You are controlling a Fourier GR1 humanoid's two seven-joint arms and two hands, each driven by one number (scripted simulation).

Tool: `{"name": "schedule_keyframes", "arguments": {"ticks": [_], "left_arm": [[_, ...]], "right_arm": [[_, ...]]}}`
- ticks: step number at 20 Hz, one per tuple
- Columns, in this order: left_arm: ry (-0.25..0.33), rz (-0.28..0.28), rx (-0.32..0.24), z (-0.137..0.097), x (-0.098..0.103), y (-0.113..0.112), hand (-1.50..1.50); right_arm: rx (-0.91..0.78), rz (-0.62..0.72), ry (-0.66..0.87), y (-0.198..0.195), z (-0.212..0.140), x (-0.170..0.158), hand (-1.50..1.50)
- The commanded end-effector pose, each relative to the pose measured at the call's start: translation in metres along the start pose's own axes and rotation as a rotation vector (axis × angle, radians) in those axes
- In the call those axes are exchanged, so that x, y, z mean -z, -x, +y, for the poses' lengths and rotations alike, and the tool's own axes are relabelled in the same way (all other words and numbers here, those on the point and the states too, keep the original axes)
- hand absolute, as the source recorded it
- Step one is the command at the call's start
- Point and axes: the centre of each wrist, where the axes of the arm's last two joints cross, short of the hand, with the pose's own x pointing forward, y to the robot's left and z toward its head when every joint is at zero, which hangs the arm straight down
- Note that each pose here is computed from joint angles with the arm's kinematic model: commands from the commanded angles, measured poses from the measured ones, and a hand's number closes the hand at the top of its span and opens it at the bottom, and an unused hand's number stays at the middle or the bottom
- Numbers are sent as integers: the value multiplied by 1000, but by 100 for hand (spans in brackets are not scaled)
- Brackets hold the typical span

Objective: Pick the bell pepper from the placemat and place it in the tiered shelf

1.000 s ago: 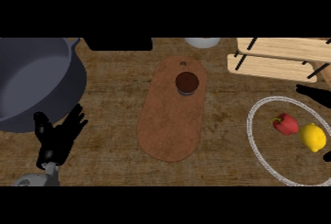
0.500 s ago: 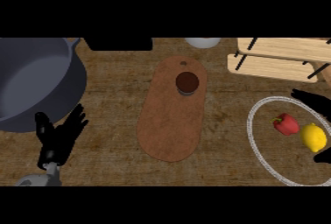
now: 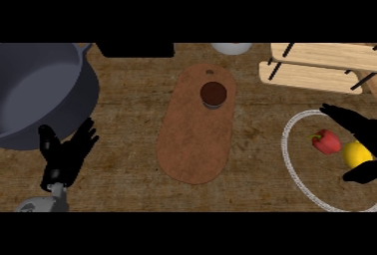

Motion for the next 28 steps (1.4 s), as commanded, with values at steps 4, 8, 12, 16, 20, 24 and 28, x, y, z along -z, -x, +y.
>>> {"name": "schedule_keyframes", "arguments": {"ticks": [4, 8, 12, 16, 20, 24, 28], "left_arm": [[11, 13, 12, -17, -5, 3, 0], [0, 2, -14, -18, 0, 12, 0], [16, 22, -14, 4, 5, 12, 0], [-4, 12, 13, -2, 2, 6, 0], [12, 7, 8, 12, -11, 16, 0], [17, 21, 3, -9, 2, 12, 0], [9, 11, -2, 3, -3, -9, 0]], "right_arm": [[-39, 39, 50, 8, 33, 11, -150], [-65, 52, 62, 10, 25, 17, -150], [-16, 21, 88, 5, 19, 44, -150], [-14, -25, 86, 1, 50, 48, -150], [-34, -23, 71, 10, 53, 55, -150], [-195, -72, -130, 15, 63, 54, 150], [-163, -149, -118, 16, 76, 41, 150]]}}
